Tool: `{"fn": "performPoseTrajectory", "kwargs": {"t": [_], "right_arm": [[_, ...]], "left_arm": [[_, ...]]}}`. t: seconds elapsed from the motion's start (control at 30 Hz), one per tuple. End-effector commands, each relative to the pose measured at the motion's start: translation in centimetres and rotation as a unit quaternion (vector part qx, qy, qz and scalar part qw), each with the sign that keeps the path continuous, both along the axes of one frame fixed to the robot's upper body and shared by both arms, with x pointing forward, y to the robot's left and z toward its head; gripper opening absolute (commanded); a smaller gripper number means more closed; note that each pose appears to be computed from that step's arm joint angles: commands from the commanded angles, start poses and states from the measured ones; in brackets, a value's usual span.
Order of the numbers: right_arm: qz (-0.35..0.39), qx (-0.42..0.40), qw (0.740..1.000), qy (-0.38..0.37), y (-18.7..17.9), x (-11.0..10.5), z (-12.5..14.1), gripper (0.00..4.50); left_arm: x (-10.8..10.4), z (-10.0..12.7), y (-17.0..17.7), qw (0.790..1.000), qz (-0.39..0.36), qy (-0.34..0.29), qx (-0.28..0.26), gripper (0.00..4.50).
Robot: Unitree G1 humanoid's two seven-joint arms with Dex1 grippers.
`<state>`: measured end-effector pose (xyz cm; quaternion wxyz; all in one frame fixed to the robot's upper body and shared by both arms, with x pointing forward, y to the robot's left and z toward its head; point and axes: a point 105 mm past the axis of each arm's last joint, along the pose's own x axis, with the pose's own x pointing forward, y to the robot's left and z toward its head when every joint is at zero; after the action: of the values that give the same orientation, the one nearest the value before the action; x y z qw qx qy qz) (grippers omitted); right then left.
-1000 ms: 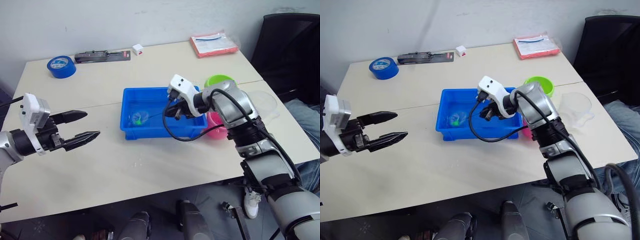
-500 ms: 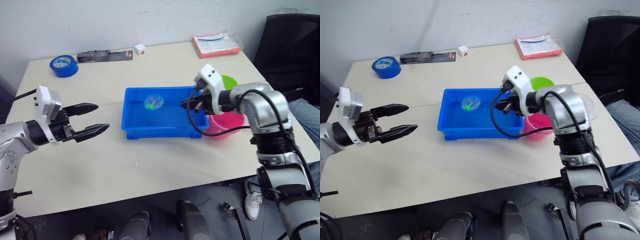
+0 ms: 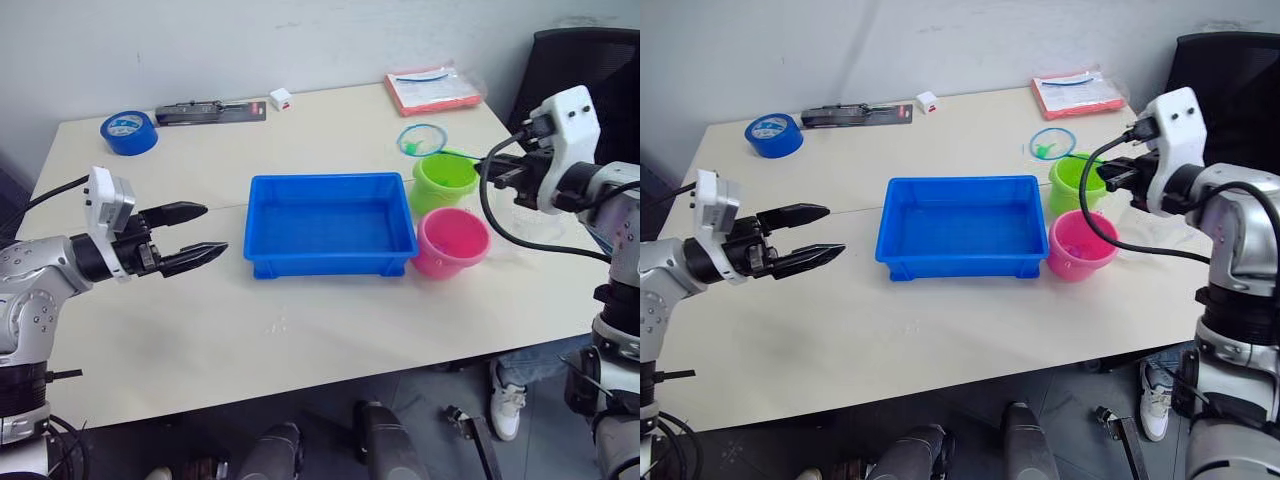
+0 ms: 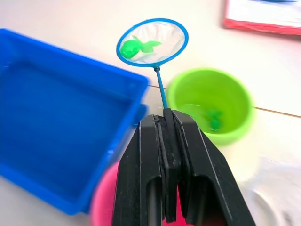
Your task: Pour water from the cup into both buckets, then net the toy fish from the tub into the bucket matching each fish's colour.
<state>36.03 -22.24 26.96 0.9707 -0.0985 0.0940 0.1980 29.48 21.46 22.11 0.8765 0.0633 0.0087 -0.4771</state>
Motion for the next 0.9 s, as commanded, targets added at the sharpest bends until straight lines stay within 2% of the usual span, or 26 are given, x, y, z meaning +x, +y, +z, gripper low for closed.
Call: {"fn": "performPoseTrajectory", "kwargs": {"t": [0.03,0.33,0.43,0.53,0.7,0.8,0.9], "right_arm": [[-0.078,-0.032,0.995,-0.046,-2.8,0.3,1.3,0.78],[-0.136,-0.178,0.972,-0.075,-4.8,1.2,0.2,0.78],[-0.130,-0.226,0.961,-0.089,-4.6,1.3,0.0,0.78],[-0.117,-0.302,0.939,-0.114,-3.9,1.4,0.2,0.78],[-0.086,-0.440,0.881,-0.155,-2.8,1.5,-0.1,0.78],[-0.070,-0.488,0.853,-0.173,-2.3,1.4,-0.3,0.78],[-0.052,-0.547,0.814,-0.191,-1.9,1.2,-0.6,0.78]], "left_arm": [[0.3,1.0,-0.5,1.000,-0.012,-0.024,0.004,4.50],[0.5,1.1,-0.7,1.000,-0.018,-0.024,0.006,4.50],[0.6,1.0,-0.8,0.999,-0.021,-0.023,0.006,4.50],[0.7,0.9,-1.0,0.999,-0.025,-0.023,0.004,4.50],[0.8,0.8,-1.3,0.999,-0.030,-0.026,0.002,4.50],[0.9,0.9,-1.4,0.999,-0.031,-0.030,0.000,4.50],[1.0,1.0,-1.4,0.999,-0.031,-0.037,-0.002,4.50]]}}
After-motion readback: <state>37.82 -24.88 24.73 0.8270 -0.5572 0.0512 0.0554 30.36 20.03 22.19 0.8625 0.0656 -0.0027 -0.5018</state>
